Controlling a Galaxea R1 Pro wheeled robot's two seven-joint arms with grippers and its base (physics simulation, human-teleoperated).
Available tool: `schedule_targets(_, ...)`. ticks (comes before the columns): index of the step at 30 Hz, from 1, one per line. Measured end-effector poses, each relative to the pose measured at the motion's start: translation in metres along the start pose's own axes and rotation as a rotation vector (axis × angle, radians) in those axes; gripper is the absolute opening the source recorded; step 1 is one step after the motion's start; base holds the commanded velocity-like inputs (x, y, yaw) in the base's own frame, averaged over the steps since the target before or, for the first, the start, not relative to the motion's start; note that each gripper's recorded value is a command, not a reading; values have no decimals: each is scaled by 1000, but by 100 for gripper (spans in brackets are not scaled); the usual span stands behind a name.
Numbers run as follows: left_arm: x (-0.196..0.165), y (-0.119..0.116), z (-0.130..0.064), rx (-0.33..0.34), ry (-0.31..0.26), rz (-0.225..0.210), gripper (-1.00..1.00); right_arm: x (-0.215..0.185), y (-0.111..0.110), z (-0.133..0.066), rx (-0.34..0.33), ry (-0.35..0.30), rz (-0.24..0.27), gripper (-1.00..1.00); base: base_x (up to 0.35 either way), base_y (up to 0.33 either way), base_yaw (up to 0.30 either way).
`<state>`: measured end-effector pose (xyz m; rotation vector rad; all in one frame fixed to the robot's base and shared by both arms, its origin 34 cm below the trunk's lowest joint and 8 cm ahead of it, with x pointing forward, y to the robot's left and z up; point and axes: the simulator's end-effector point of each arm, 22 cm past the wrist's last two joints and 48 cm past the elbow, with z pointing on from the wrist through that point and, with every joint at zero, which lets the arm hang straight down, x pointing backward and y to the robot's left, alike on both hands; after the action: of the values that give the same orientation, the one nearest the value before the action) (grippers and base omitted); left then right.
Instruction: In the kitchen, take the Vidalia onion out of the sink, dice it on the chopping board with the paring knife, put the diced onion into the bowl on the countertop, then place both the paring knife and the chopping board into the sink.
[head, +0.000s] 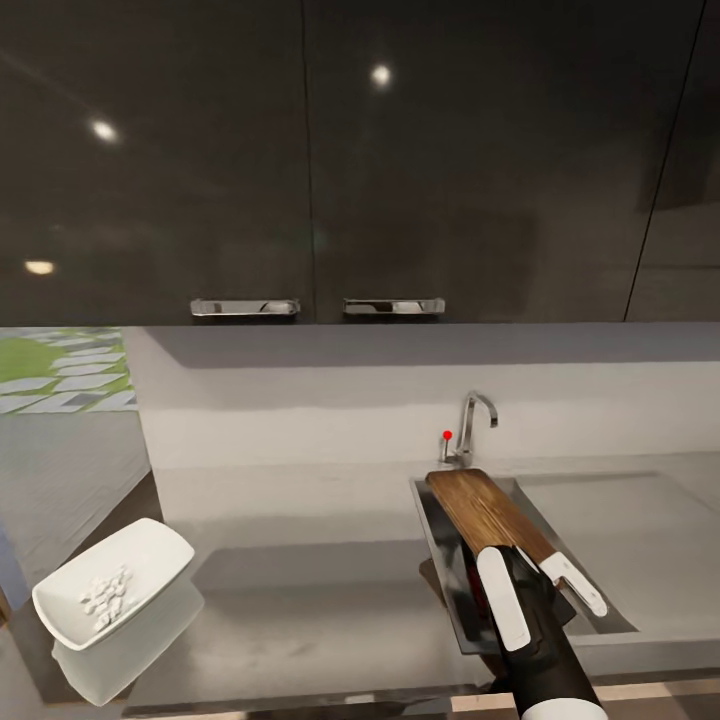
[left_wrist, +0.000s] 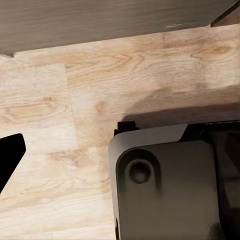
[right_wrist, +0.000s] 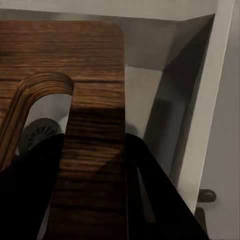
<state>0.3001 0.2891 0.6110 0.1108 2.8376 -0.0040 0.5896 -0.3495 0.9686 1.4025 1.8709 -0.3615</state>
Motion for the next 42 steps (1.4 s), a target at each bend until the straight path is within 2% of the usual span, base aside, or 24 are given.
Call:
schedule_targets(9,2,-1,0,1,6,0,100,28,-16,13,56,37,-59,-100,0,0,0)
schedule_targets(13,2,-2,0,3,7,-1,100,28,-19,15,67,37,-59,-100,8,-1,0)
schedule_targets(18,2,-2,0,3,7,-1,100,27,-35,16,133,42,-46,-100,94,-80,0)
schedule_targets(33,2,-4,0,5,7,-1,100,22,-39,18,146,30,-49,-100,98,-88,0)
schedule_targets(36,2,-6,0,8,7,-1,100,29,-41,20,156,35,-68,-100,0,0,0)
schedule_targets(40,2,-7,0,9,7,-1,100,34,-51,26,187,-7,-62,-100,0,0,0)
schedule_targets(42,2,-7,0,10,7,-1,100,42,-53,27,192,-6,-81,-100,0,0,0)
